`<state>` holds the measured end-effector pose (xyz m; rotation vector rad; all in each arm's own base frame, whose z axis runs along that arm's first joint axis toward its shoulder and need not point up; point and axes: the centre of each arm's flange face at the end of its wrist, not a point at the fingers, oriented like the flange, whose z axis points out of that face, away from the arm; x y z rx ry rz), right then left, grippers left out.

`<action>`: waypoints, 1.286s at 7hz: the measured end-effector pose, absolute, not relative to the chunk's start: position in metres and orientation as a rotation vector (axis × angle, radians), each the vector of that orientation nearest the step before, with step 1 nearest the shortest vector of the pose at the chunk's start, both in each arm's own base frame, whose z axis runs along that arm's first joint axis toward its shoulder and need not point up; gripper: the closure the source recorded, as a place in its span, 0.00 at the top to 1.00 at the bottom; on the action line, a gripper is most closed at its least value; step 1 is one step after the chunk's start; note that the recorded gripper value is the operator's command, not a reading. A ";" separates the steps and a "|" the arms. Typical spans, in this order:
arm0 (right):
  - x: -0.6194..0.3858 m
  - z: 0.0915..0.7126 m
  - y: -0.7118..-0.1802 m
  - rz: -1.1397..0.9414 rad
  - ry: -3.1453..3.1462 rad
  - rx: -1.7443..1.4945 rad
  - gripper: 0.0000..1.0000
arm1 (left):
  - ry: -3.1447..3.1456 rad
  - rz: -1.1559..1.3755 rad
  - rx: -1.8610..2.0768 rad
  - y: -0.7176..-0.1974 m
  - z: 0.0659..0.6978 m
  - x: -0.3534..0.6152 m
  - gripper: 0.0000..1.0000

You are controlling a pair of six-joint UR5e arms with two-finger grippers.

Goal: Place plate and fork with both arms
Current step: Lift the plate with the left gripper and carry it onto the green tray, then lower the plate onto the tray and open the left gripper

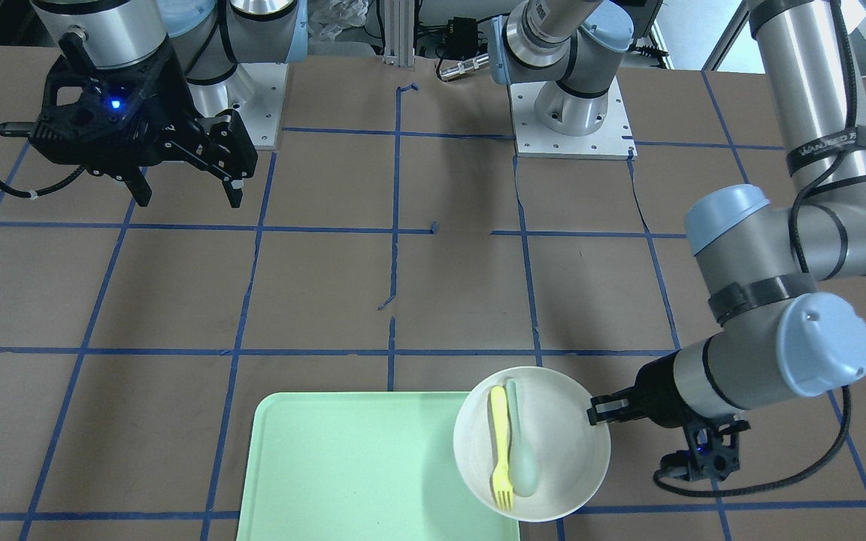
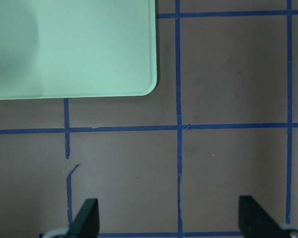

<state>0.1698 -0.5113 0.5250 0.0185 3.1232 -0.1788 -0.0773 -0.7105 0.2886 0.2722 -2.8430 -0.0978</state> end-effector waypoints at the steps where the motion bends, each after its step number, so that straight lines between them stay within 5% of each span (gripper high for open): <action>1: 0.170 0.525 -0.511 -0.179 3.123 0.018 1.00 | -2.832 -0.089 0.243 -0.726 0.288 -0.111 0.00; 9: 0.170 0.525 -0.511 -0.180 3.125 0.016 1.00 | -2.751 -0.145 0.087 -0.768 0.212 -0.209 0.00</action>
